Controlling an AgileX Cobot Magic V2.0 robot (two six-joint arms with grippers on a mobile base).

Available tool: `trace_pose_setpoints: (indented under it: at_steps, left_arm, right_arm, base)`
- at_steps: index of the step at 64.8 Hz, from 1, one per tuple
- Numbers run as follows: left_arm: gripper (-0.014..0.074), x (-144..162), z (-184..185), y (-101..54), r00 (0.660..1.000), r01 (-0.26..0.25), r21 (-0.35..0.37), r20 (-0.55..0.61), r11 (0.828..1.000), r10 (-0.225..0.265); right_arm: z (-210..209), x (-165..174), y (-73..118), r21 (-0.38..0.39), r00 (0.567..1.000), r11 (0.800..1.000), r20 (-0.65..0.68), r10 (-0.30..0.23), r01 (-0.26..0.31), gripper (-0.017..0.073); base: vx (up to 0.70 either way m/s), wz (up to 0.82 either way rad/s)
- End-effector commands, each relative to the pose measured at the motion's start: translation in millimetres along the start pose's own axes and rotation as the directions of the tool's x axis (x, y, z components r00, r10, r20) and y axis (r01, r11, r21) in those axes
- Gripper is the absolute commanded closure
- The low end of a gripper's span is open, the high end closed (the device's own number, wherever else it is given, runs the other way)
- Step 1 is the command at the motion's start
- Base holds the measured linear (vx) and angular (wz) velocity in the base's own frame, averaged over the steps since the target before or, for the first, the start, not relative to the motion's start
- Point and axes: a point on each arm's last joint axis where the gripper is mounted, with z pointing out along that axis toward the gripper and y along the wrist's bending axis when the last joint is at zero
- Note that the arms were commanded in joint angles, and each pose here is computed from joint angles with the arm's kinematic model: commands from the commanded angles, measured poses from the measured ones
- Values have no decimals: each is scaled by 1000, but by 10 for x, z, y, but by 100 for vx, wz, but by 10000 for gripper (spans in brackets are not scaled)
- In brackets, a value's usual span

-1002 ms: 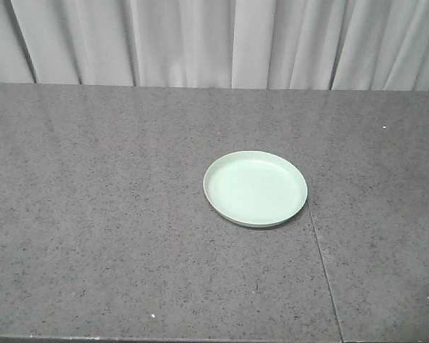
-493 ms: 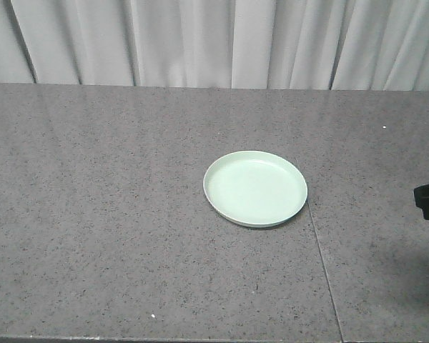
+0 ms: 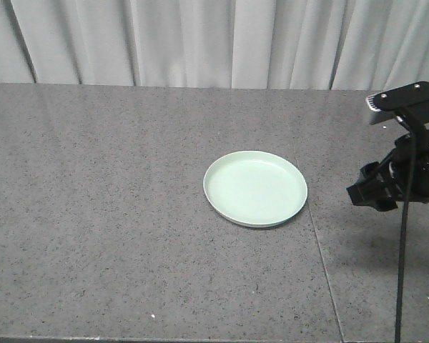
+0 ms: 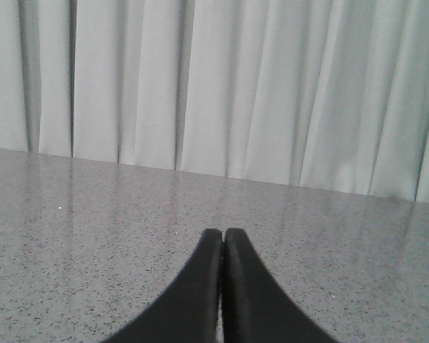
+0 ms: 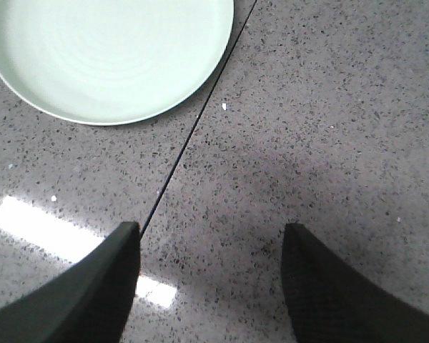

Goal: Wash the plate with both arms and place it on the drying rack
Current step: 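Move the right gripper toward the rim of the pale green plate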

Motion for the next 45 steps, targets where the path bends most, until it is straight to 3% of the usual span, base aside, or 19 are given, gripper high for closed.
trace_pose_setpoints:
  at_steps: [1,20,45]
  left_arm:
    - [600,-157,-22,-10,993,10,10,114,1000,-12]
    - [600,-157,-22,-10,993,10,10,114,1000,-12]
    - [600,-157,-22,-10,993,10,10,114,1000,-12]
  right_arm:
    - [-28,-204,-41,11,999,1000,52,16,-16,124]
    - [197,-555,-133,-15,998,998,-21,63,-63,124]
    - [520,-934,-179,-71,989,986,-22,150,-151,124]
  base:
    - [0,0]
    - [0,0]
    - [0,0]
